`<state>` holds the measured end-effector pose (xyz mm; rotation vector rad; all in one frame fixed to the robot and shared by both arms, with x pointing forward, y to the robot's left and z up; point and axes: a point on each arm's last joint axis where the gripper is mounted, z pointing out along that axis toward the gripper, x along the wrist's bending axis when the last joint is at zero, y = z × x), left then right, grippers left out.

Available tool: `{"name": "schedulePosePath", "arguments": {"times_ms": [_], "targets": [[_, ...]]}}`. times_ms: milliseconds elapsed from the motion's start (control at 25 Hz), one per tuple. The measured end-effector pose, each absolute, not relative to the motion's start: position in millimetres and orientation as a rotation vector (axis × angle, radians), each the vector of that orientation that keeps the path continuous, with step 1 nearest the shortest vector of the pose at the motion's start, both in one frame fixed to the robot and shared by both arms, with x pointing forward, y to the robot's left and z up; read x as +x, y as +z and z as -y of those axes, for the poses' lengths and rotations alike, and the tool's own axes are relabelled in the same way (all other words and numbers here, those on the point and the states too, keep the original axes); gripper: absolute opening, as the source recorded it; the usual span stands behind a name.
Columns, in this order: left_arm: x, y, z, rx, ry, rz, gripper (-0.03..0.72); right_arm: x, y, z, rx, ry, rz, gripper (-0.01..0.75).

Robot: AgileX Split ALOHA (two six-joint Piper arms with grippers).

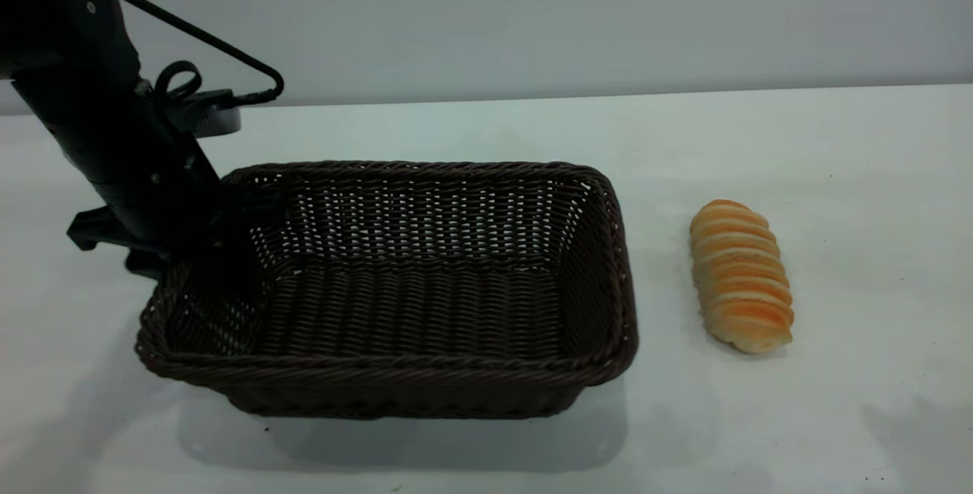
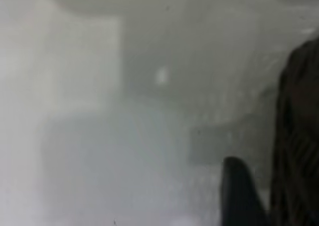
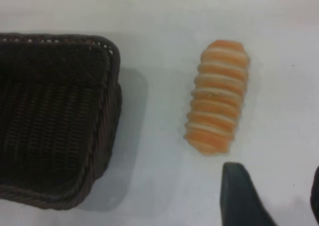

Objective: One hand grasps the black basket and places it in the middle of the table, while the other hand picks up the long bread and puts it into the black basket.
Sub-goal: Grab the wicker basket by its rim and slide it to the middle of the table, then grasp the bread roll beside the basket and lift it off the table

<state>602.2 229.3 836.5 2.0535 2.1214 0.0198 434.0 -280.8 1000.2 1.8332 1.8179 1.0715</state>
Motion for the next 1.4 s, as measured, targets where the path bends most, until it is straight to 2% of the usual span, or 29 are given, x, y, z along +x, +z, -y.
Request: {"name": "schedulePosePath", "arguments": {"times_ms": [120, 200, 680, 960, 1400], "targets": [[601, 840, -229, 2.047, 0.006, -2.137, 0.580, 434, 1000, 281, 1.833, 1.072, -1.818, 0.330], [600, 845, -229, 2.045, 0.005, -2.134, 0.607, 434, 1000, 281, 1.833, 1.072, -1.818, 0.330], [594, 909, -229, 2.009, 0.049, -2.066, 0.575, 436, 997, 281, 1.854, 1.064, -1.828, 0.330], [584, 976, -230, 1.926, 0.173, -1.950, 0.575, 454, 974, 281, 1.938, 1.014, -1.874, 0.335], [542, 1080, -237, 1.786, 0.394, -1.715, 0.575, 499, 940, 279, 1.999, 0.994, -1.867, 0.511]]}}
